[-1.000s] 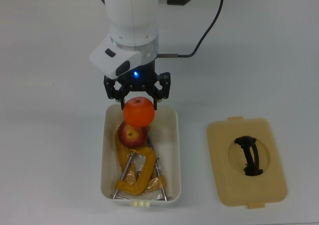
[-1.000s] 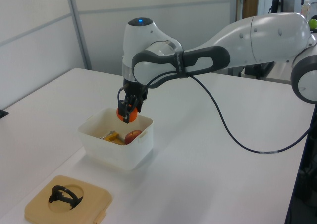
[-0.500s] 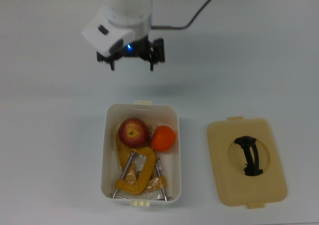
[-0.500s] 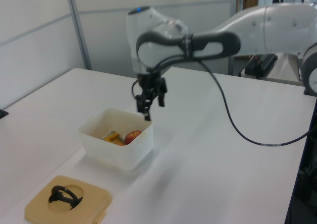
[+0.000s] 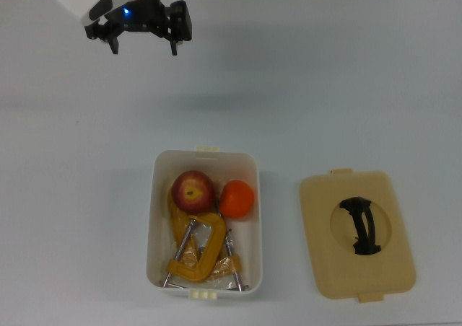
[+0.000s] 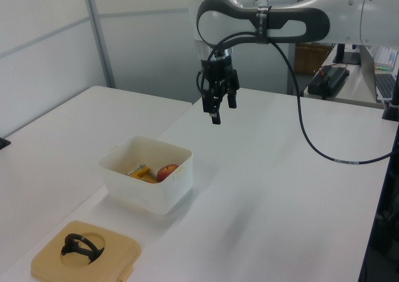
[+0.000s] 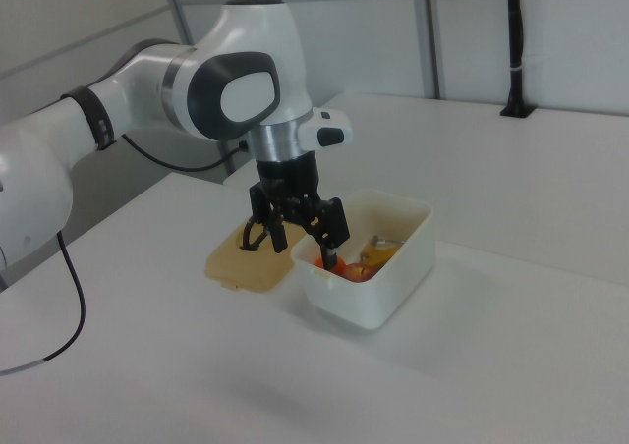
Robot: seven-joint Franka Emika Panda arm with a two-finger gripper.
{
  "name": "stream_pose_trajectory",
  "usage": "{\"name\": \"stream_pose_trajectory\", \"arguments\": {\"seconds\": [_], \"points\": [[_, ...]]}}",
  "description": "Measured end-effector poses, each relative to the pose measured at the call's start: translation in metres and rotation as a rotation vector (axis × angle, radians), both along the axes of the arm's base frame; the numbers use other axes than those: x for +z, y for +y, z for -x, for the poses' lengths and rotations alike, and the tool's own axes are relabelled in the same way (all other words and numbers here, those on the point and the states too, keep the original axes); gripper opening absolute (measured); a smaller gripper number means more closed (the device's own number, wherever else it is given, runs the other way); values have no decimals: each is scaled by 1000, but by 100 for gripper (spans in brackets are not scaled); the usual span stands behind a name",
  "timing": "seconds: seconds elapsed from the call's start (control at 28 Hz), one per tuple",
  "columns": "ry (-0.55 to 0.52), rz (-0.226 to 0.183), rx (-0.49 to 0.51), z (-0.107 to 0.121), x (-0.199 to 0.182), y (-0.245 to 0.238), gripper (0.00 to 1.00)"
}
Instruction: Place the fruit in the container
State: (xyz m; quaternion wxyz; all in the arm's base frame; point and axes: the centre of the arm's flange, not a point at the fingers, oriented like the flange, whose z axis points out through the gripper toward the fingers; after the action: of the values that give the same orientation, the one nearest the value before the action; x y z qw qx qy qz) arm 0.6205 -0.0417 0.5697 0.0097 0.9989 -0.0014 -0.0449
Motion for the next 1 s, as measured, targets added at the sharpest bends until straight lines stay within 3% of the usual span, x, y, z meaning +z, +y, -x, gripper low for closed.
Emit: {"name": "stream_pose_trajectory", "arguments": {"seconds": [1.0], "points": [[15, -4, 34, -3, -9, 9, 100]]}}
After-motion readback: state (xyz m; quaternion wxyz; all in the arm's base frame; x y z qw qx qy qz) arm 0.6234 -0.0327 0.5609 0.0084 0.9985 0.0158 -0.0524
